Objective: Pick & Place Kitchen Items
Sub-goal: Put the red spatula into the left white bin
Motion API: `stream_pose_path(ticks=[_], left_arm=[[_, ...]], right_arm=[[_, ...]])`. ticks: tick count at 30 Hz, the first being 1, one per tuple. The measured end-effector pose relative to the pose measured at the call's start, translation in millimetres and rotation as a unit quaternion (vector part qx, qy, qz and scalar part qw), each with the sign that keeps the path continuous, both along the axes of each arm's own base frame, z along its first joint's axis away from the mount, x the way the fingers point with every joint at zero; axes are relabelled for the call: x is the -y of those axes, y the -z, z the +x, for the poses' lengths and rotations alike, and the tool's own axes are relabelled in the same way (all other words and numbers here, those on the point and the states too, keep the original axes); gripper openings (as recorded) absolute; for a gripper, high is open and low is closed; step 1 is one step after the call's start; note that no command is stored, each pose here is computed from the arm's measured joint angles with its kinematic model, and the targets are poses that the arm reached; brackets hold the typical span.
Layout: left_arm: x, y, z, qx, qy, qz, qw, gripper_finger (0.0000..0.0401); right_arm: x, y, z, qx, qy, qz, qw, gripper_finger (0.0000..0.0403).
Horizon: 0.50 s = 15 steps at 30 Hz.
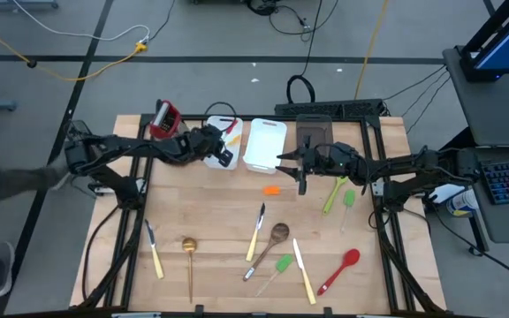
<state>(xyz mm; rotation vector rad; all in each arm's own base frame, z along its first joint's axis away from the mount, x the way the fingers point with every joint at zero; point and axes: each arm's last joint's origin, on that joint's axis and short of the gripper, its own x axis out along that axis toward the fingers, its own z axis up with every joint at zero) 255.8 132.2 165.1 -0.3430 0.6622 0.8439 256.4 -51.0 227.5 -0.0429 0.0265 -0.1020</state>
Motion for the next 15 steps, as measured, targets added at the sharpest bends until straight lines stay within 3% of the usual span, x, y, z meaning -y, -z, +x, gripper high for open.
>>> stream_pose_path(ticks=[15], left_arm=[[-3.4, 24.4, -0.3, -0.040, -0.023, -0.037, 0.998, 0.0035]], right_arm=[[-0.3, 10.8, -0.8, -0.056, -0.002, -0.003, 0.998, 0.0153]])
